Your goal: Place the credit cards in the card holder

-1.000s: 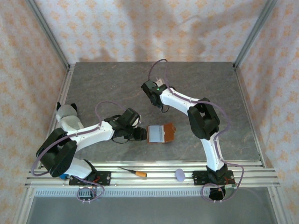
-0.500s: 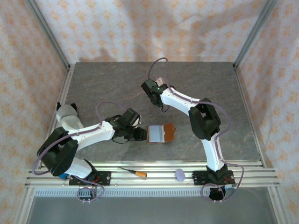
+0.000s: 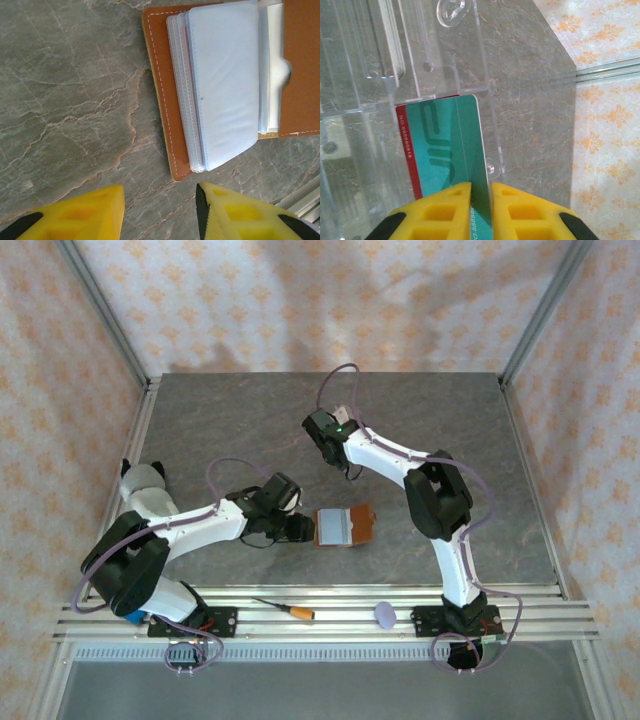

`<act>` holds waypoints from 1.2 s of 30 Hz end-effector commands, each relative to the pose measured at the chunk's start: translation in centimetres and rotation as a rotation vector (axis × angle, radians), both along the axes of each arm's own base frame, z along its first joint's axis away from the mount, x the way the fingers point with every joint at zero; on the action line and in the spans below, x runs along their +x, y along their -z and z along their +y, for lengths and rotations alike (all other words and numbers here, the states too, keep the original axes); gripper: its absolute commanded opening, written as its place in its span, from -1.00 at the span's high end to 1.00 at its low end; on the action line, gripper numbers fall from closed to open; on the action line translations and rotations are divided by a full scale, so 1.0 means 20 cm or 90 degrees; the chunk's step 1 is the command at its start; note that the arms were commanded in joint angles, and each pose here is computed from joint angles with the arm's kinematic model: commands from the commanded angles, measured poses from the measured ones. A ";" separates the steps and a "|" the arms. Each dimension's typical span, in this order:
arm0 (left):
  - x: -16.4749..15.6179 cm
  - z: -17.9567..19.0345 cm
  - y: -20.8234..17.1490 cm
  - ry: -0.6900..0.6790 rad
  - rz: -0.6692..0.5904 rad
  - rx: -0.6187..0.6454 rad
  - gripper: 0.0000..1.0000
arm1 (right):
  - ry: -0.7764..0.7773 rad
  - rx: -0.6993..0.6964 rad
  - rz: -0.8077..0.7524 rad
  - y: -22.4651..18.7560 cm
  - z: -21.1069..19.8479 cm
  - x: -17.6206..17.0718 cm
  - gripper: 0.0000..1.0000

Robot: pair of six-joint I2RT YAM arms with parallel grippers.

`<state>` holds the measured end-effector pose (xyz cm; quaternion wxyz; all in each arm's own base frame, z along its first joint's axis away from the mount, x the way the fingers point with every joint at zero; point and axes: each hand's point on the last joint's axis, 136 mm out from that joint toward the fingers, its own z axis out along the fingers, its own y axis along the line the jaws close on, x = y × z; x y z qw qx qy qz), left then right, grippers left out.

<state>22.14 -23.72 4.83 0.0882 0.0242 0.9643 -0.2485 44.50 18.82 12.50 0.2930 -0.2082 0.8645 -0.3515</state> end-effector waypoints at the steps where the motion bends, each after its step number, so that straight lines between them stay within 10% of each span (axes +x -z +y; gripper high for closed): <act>1: 0.02 0.00 -0.01 0.012 -0.011 0.008 0.14 | 0.007 -0.005 -0.030 -0.12 -0.02 -0.01 0.74; 21: 0.01 0.00 0.02 0.012 -0.003 0.010 0.14 | 0.008 0.105 0.033 -0.09 0.05 -0.09 1.00; 36: 0.03 -0.01 -0.12 0.017 -0.028 0.000 0.14 | 0.017 0.417 0.049 -0.42 0.10 -0.29 1.00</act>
